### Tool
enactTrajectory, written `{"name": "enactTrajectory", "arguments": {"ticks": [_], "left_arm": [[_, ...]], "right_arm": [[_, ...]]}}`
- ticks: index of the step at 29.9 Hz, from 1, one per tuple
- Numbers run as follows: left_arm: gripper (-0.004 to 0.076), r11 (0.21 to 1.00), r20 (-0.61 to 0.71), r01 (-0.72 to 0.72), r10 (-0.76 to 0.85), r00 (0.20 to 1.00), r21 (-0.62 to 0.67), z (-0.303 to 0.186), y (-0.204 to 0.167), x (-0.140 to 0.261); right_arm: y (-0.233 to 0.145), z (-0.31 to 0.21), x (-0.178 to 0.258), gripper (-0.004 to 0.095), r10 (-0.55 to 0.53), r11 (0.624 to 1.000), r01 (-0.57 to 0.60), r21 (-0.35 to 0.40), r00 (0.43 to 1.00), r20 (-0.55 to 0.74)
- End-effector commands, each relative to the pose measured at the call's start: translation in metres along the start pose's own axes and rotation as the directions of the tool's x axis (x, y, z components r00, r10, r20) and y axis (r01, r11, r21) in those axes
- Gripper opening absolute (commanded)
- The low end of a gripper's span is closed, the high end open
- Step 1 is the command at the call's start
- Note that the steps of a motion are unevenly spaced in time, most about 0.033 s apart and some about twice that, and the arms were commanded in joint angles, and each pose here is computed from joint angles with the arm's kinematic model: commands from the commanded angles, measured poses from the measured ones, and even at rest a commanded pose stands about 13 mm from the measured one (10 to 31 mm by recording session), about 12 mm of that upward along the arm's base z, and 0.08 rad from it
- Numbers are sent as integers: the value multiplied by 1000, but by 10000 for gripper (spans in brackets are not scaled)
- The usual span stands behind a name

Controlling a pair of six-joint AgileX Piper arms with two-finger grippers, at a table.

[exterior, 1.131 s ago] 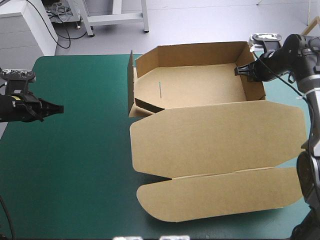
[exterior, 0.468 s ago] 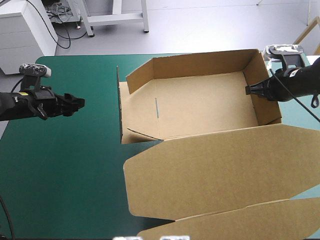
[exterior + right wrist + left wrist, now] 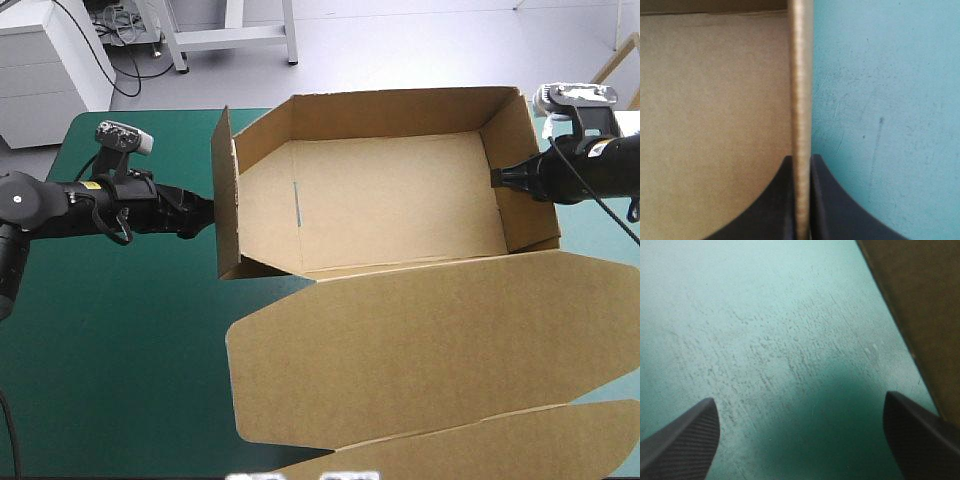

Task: Fold the box

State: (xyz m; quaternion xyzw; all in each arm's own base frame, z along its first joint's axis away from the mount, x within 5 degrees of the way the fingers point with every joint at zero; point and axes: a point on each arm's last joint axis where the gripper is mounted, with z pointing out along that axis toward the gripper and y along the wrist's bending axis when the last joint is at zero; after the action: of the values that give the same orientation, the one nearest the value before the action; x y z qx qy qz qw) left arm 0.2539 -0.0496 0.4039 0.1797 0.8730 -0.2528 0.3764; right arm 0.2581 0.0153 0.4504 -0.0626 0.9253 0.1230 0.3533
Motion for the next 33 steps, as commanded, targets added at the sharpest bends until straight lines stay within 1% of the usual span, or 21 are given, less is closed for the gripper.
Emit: {"name": "enactTrajectory", "arguments": {"ticks": [1,5,9,12,16,20,25,27,31,33], "left_arm": [[632,998,120,17,-25,993,63,-12,-15,-12],[631,989,163,58,-80,983,139,-13,-21,-17],[622,982,210,83,-118,971,168,-15,-23,-22],[618,983,226,87,-122,966,161,-15,-22,-23],[618,983,226,87,-122,967,161,-15,-22,-23],[618,983,226,87,-122,967,161,-15,-22,-23],[618,983,226,87,-122,967,161,-15,-22,-23],[618,983,226,87,-122,967,161,-15,-22,-23],[618,983,226,87,-122,967,161,-15,-22,-23],[618,983,226,87,-122,967,161,-15,-22,-23]], "right_arm": [[9,-17,-9,-19,27,998,-20,-51,990,136],[8,-18,-16,-19,36,998,-26,-49,976,214],[8,-19,-21,-19,37,999,-27,-42,963,266],[7,-18,-22,-19,25,999,-16,-36,961,276],[4,-7,-24,-19,37,999,-27,-41,967,252],[-1,16,-23,-19,69,996,-52,-76,969,238],[-7,52,-13,-19,150,982,-115,-151,957,248],[-9,66,-6,-19,166,977,-125,-174,956,241],[-11,86,6,-19,191,969,-145,-201,954,233],[-7,93,9,-19,185,969,-137,-203,953,240]]}}
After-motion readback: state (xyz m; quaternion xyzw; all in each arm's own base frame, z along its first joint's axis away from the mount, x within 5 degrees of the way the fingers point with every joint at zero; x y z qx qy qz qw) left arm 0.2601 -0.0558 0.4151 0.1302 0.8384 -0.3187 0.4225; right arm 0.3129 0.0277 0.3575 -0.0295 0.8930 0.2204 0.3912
